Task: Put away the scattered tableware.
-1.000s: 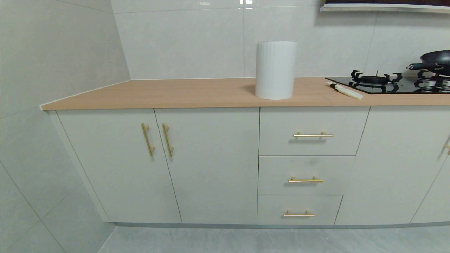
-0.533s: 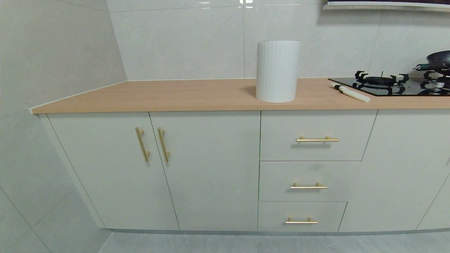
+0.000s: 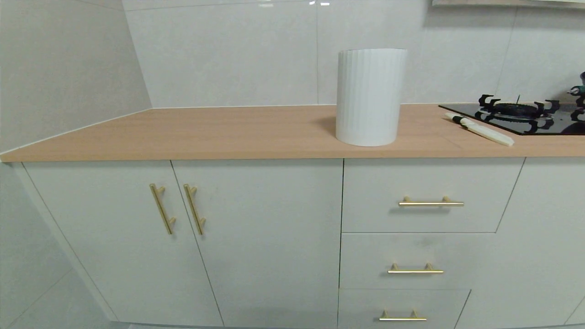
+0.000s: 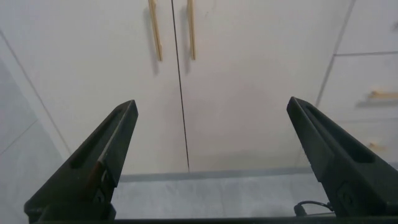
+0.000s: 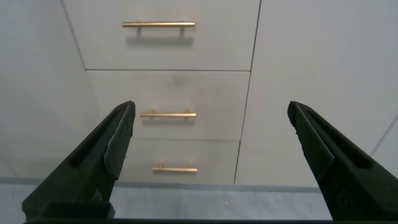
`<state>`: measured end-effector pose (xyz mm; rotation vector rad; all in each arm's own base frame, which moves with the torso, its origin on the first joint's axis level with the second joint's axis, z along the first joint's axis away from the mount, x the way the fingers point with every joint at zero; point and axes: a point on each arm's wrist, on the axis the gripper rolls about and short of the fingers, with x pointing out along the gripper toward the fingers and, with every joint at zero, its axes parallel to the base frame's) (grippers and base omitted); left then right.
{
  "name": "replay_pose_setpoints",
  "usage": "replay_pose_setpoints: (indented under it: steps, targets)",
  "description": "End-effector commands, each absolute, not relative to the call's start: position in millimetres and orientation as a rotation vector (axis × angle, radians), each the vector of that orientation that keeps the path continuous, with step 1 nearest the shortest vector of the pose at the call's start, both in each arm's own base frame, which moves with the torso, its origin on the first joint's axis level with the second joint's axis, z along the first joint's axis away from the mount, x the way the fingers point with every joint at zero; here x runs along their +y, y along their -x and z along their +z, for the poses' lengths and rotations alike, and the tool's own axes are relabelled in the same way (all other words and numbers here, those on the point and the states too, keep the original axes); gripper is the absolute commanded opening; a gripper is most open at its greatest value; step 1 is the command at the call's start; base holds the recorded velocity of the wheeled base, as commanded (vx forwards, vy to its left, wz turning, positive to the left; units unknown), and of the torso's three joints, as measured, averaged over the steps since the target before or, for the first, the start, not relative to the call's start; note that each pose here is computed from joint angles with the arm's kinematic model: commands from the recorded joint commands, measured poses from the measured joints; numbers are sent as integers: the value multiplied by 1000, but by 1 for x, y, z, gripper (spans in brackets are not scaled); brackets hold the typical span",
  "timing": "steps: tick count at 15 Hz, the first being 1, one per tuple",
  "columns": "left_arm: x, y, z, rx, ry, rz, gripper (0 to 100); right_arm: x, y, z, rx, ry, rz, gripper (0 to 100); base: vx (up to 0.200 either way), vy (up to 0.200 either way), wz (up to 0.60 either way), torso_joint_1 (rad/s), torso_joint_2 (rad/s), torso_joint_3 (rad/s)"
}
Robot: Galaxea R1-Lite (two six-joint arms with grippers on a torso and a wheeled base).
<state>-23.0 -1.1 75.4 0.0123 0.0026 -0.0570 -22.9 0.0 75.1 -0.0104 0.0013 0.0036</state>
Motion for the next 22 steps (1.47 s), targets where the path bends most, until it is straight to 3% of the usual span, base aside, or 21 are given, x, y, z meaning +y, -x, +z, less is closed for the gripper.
replay_pose_setpoints:
  steps: [1, 8, 22]
  targets:
    - [-1, 23, 75, 4, -12, -58, 100, 0, 23, 75, 3, 11, 5, 100, 200, 0, 0, -2, -2, 2]
    - [-1, 23, 75, 3, -12, -57, 100, 0, 23, 75, 3, 11, 5, 100, 200, 0, 0, 2, -3, 2]
    - [-1, 23, 75, 4, -12, -57, 100, 0, 23, 75, 3, 11, 5, 100, 0, 0, -43, 0, 0, 1]
